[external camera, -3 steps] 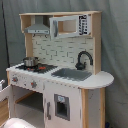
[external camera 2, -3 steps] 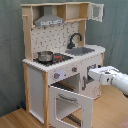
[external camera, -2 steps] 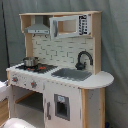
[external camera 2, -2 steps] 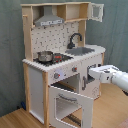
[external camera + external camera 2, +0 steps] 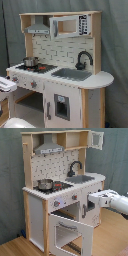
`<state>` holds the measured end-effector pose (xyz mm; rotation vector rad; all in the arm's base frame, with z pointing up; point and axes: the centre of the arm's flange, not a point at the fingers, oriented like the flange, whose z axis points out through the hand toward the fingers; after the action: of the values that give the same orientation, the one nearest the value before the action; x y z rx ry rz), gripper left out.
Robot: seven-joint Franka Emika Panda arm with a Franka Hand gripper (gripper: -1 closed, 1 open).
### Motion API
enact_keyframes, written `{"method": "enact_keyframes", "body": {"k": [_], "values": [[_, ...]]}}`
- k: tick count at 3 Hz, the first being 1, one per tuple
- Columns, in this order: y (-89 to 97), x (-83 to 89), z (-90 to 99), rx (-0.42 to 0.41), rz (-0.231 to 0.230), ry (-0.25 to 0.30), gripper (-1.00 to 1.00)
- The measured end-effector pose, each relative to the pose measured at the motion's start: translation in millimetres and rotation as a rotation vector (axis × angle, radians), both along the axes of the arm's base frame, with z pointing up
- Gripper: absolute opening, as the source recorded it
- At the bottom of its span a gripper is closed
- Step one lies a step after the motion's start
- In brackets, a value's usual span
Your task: Play with the kitchen
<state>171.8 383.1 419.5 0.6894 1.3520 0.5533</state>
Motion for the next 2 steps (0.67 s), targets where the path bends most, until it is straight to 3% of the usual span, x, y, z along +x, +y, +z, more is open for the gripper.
{"method": "enact_keyframes", "body": {"k": [2], "values": [[-29.0,41.8,-7.7,-0.028,0.001,0.037,1.00]]}}
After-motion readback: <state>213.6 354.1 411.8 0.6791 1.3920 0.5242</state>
